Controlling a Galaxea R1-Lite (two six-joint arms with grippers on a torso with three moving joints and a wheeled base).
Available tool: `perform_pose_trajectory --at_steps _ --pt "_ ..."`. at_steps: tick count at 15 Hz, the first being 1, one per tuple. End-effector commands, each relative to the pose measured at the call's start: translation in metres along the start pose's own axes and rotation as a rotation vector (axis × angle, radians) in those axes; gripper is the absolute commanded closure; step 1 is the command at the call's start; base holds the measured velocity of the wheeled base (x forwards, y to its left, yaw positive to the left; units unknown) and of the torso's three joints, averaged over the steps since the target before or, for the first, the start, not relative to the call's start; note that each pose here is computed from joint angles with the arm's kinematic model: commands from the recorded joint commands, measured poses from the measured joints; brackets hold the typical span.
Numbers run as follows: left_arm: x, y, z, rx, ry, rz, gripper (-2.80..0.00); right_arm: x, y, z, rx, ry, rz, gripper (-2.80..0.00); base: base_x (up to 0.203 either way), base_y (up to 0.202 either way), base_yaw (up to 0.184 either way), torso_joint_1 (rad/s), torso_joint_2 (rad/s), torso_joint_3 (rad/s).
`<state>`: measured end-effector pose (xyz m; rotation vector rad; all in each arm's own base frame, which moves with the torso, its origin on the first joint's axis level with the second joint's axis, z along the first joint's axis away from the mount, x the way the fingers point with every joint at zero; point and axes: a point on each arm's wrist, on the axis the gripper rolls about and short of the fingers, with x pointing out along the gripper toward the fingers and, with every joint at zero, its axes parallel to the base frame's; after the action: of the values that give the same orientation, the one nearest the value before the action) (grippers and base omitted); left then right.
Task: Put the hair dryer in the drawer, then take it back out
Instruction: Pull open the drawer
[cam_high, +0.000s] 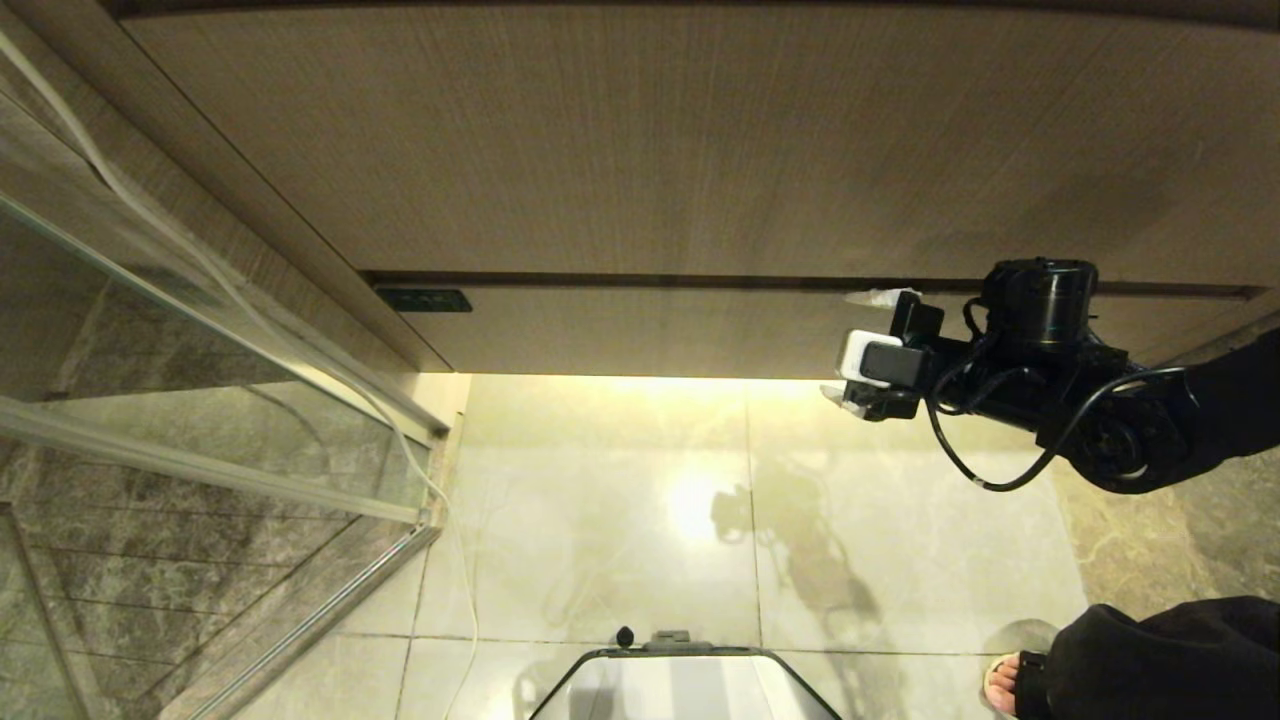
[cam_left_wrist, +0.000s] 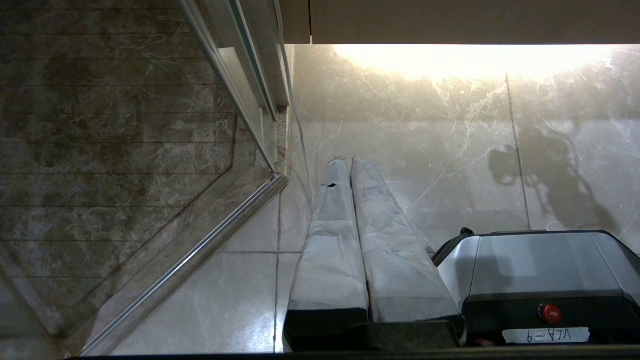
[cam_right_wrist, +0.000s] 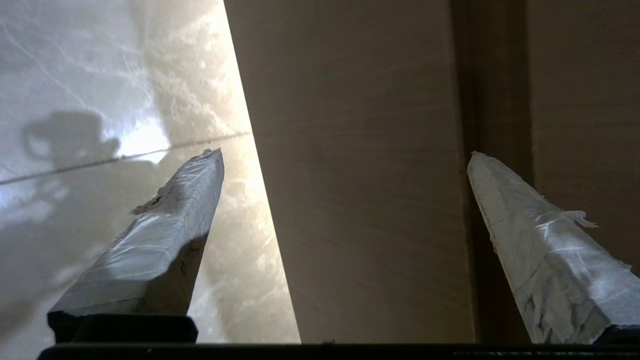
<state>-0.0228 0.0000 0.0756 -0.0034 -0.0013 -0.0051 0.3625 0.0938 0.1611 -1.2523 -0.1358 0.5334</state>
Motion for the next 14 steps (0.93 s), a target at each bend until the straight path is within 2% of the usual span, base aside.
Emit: perform_pose_trajectory --at_steps 1,9,14 --pt "0.000 0.000 0.000 -0.001 0.000 -0.001 0.00 0.005 0.004 -0.005 -0.003 0.027 0.002 -2.80 0.000 0.000 0.000 0.000 0.00 0.000" --pt "0.000 0.000 0.000 -0.001 0.000 0.000 0.00 0.009 0.001 -0.008 -0.011 0.022 -0.045 -2.80 0.000 0.000 0.000 0.000 0.00 0.000" --pt "0.000 0.000 0.000 0.000 0.001 0.001 0.00 0.016 -0.004 -0.010 -0.025 0.002 -0.128 -2.80 0.000 0.000 0.000 0.000 0.00 0.000"
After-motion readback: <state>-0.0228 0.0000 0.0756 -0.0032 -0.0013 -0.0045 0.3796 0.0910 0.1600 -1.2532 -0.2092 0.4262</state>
